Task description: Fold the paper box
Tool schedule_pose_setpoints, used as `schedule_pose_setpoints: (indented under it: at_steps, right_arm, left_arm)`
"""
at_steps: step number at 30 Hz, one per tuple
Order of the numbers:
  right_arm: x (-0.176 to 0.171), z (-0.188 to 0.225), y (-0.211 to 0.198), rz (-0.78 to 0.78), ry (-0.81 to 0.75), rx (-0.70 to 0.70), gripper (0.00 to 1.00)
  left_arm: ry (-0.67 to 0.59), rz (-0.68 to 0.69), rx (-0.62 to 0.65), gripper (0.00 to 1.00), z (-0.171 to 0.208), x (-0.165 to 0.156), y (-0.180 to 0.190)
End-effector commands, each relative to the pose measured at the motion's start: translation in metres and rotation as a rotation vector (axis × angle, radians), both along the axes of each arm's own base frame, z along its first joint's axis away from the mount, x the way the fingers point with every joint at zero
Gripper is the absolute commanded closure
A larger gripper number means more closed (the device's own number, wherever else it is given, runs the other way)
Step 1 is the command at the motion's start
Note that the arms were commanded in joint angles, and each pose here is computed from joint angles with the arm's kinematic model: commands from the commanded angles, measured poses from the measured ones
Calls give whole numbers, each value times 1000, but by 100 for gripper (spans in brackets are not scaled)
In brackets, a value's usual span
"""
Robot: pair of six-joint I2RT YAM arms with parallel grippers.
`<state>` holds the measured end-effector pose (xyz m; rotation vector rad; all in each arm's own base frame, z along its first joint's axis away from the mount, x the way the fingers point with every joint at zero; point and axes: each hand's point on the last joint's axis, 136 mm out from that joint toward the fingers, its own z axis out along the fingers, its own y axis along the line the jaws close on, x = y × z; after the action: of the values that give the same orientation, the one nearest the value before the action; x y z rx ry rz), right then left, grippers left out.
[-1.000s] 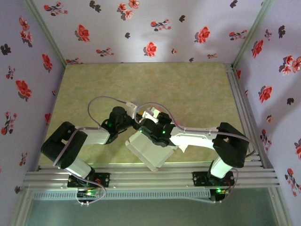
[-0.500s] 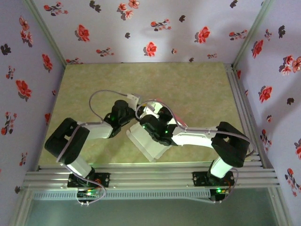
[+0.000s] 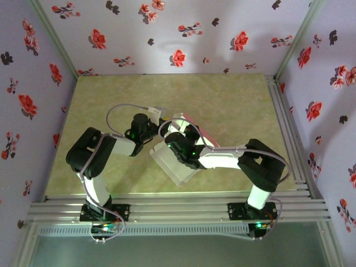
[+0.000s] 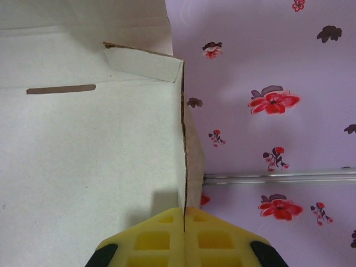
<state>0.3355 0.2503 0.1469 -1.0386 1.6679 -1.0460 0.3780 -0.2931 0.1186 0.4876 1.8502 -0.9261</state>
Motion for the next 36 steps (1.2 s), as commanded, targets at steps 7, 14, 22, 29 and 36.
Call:
schedule_pose_setpoints:
  at_steps: [7,14,22,29,36]
  right_arm:
    - [17,4,4,-71,-75,-112,100]
    - [18,6,8,-70,-82,-126,100]
    - [8,5,21,-36,-74,-97,97]
    - [0,8,19,-35,-53,-24,91]
    - [-15,11,16,-22,33,82,85]
  left_arm:
    - [-53,45,-103,94,3,6,20]
    - [-76,56,-98,94,6,6,24]
    - [-81,76,-86,95,-1,-5,34]
    - [-92,77,-87,96,0,-10,36]
    - [-107,81,-83,98,5,-16,40]
